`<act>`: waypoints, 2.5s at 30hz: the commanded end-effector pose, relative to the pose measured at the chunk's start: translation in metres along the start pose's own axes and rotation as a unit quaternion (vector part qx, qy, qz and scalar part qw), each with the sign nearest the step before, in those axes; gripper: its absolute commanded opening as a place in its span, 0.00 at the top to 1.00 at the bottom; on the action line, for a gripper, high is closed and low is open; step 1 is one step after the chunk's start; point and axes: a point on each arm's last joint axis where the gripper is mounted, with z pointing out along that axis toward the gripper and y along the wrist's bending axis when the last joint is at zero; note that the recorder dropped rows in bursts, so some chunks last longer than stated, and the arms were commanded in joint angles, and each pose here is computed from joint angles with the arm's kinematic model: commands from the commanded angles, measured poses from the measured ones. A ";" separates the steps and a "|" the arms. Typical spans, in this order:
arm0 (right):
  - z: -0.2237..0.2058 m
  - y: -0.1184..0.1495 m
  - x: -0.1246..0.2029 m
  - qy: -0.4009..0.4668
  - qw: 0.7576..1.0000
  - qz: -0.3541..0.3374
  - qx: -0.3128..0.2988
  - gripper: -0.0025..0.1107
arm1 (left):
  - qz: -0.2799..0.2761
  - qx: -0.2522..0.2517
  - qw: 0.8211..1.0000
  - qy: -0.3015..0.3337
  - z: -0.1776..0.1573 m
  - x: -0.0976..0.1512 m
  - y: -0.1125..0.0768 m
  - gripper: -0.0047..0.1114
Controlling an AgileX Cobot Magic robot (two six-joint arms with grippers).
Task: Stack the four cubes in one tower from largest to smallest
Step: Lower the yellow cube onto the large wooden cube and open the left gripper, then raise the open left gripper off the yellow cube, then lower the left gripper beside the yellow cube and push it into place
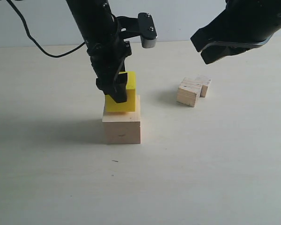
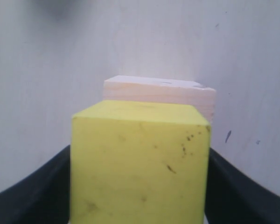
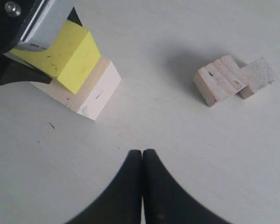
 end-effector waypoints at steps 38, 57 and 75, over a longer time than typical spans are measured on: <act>-0.002 -0.001 0.002 0.002 1.000 0.001 0.000 0.98 | -0.069 -0.050 0.996 -0.035 -0.052 -0.001 -0.010 0.43; -0.002 -0.001 0.001 0.001 1.000 0.002 0.000 0.98 | -0.066 0.053 0.996 -0.025 -0.028 0.017 -0.061 0.96; -0.002 -0.001 0.002 0.001 1.000 0.003 -0.001 0.98 | -0.016 0.073 0.997 0.019 0.002 0.022 -0.061 0.96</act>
